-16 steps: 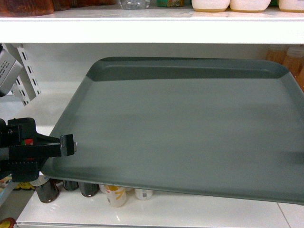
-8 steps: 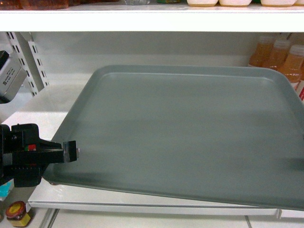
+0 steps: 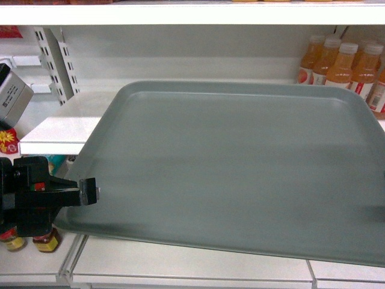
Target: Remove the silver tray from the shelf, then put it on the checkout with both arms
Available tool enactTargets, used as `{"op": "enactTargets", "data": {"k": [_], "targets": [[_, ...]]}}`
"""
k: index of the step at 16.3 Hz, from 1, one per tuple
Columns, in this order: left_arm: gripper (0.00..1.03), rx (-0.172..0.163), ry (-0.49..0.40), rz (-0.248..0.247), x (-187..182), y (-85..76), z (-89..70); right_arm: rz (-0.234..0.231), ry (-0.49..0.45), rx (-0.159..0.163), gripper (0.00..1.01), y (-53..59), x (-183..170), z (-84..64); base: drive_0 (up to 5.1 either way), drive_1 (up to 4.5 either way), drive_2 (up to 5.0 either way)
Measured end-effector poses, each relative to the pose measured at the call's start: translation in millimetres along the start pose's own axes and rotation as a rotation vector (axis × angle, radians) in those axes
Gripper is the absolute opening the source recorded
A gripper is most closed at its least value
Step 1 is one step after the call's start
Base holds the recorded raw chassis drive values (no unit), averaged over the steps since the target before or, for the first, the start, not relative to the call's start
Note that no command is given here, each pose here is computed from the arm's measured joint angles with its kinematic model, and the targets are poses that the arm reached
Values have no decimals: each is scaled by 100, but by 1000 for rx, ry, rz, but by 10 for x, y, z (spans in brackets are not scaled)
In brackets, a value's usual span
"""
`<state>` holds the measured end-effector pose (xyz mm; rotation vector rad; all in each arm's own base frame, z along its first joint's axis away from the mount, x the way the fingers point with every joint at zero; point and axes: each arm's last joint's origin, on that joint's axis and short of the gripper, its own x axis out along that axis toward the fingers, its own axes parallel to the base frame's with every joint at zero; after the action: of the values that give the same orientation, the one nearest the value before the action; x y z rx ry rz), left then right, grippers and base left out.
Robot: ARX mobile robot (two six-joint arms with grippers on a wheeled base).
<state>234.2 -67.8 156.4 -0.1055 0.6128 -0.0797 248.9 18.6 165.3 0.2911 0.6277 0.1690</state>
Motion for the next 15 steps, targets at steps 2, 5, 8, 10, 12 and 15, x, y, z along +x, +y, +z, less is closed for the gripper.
{"op": "enactTargets", "data": {"k": [2, 5, 8, 10, 12, 15], "targets": [[3, 0, 0, 2, 0, 1, -2, 1, -3, -1, 2, 2, -1, 3, 11, -410, 432], [3, 1, 5, 4, -1, 2, -7, 1, 0, 0, 2, 1, 0, -1, 16, -406, 437], [3, 1, 2, 3, -1, 1, -4, 1, -2, 0, 2, 0, 0, 1, 21, -400, 442], [3, 1, 3, 3, -1, 1, -5, 0, 3, 1, 2, -1, 0, -5, 10, -410, 430], [3, 1, 3, 3, -1, 1, -5, -1, 4, 1, 2, -1, 0, -5, 0, -418, 418], [3, 1, 3, 3, -1, 1, -5, 0, 0, 0, 2, 0, 0, -1, 6, -413, 424]]}}
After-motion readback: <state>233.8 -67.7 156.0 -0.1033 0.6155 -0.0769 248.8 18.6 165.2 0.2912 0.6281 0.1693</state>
